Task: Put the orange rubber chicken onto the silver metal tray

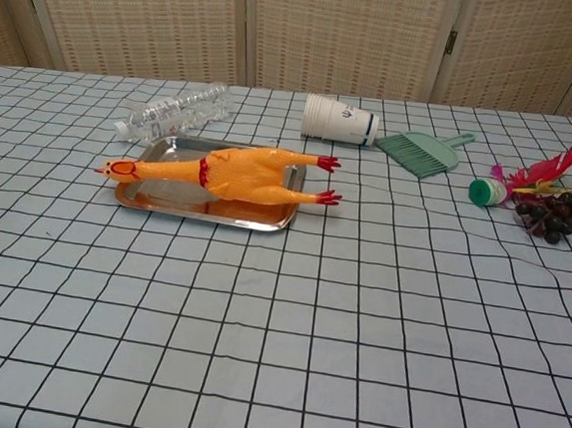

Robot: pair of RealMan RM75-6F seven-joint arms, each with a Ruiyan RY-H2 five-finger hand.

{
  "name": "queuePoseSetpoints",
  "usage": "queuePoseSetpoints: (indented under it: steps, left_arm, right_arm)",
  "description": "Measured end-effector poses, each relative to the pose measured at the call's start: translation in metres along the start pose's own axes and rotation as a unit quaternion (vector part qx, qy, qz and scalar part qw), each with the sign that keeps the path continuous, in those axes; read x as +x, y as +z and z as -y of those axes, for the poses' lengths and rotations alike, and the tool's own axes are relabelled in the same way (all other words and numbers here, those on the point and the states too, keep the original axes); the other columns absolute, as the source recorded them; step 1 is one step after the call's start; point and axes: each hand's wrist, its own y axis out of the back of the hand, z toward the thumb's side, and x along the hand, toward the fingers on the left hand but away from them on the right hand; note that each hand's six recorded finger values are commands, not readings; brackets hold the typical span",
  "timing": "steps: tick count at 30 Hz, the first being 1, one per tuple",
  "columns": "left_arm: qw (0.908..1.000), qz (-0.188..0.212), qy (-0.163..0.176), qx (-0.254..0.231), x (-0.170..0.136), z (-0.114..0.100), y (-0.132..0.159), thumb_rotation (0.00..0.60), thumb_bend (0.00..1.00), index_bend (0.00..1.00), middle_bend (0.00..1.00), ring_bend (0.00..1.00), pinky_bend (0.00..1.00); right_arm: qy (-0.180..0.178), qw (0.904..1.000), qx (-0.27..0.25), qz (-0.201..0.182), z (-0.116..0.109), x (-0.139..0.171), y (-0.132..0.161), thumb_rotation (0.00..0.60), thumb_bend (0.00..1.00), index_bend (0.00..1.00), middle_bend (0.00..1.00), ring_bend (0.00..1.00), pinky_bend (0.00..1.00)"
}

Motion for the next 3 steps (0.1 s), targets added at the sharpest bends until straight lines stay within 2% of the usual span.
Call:
queuePoseSetpoints:
  steps: [3]
  left_arm:
    - [1.0000, 0.009, -0.002, 0.001, -0.0032, 0.0010, 0.0060, 0.600, 0.37, 0.00, 0.00, 0.00, 0.04]
  right_arm:
    - [-0.011, 0.9998, -0.013, 0.003, -0.0054, 0.0073, -0.0056, 0.600, 0.06, 0.00, 0.00, 0.00, 0.00]
